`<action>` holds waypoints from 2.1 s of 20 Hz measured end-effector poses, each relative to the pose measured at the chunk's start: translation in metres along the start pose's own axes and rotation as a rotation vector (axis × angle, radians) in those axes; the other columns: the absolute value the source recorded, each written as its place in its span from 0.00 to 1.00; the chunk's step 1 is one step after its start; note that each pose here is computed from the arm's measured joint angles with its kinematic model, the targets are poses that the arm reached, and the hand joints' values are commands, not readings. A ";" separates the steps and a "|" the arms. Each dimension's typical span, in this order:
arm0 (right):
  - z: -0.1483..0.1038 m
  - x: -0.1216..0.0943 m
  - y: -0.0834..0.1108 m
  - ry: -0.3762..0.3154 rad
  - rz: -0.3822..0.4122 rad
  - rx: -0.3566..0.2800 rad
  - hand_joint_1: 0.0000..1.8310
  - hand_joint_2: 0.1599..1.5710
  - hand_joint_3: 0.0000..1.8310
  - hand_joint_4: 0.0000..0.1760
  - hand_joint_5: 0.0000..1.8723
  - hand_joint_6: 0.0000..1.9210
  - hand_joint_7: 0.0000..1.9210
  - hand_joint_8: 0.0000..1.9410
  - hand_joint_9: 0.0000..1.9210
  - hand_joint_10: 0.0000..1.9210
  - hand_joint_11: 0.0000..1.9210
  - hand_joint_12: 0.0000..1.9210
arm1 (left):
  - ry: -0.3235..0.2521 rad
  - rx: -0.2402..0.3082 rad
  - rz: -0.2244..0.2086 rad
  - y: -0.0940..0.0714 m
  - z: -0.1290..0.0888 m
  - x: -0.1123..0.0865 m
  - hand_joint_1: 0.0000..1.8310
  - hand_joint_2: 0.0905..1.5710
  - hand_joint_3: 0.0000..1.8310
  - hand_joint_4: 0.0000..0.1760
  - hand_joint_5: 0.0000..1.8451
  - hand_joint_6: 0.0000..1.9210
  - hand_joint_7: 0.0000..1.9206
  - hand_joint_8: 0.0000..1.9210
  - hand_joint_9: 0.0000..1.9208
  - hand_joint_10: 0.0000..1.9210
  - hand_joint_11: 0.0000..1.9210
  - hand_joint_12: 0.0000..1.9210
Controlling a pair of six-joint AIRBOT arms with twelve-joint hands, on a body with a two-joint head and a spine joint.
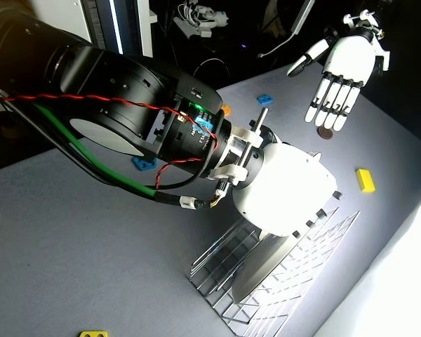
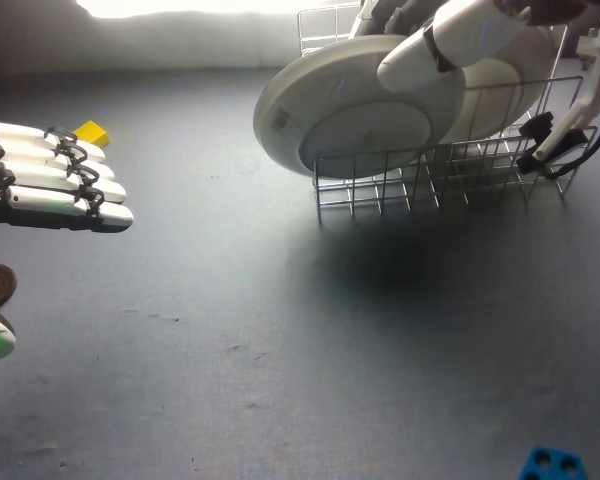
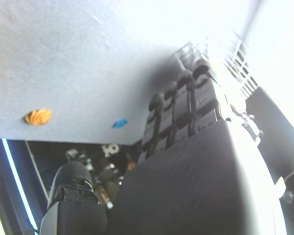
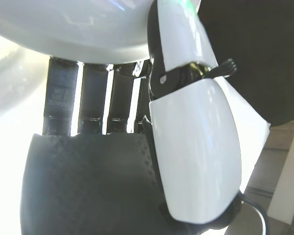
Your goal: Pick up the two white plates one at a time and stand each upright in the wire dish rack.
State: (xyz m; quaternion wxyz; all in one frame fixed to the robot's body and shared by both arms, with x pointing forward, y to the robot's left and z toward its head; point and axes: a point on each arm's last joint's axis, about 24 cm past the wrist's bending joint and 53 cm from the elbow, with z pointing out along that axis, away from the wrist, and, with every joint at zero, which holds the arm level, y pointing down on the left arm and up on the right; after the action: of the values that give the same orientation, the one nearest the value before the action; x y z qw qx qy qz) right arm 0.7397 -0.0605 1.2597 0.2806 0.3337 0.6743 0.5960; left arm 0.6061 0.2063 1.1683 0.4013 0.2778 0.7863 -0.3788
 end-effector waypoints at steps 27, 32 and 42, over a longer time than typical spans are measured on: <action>0.000 -0.013 -0.019 -0.030 -0.034 0.021 0.76 0.64 0.00 0.00 0.56 0.45 0.55 0.43 0.53 0.52 0.48 0.53 | 0.003 0.005 0.000 -0.002 0.001 0.001 0.00 0.66 0.00 0.00 0.04 0.00 0.03 0.00 0.02 0.00 0.01 0.01; 0.004 -0.007 -0.020 -0.022 -0.033 0.017 0.76 0.64 0.00 0.00 0.55 0.47 0.56 0.39 0.51 0.53 0.46 0.55 | 0.003 0.004 0.000 -0.002 0.001 0.001 0.00 0.65 0.00 0.00 0.05 0.00 0.03 0.00 0.03 0.00 0.01 0.01; 0.004 -0.006 -0.023 -0.020 -0.048 0.022 0.67 0.67 0.00 0.13 0.51 0.56 0.54 0.45 0.55 0.08 0.33 0.61 | 0.003 0.005 0.000 -0.002 0.001 0.001 0.00 0.65 0.00 0.00 0.05 0.00 0.03 0.00 0.03 0.00 0.01 0.01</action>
State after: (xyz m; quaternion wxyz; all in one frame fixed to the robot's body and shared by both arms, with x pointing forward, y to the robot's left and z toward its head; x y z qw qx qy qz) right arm 0.7443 -0.0642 1.2363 0.2979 0.3266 0.6856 0.5783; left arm 0.6044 0.2039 1.1676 0.3993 0.2794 0.7860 -0.3806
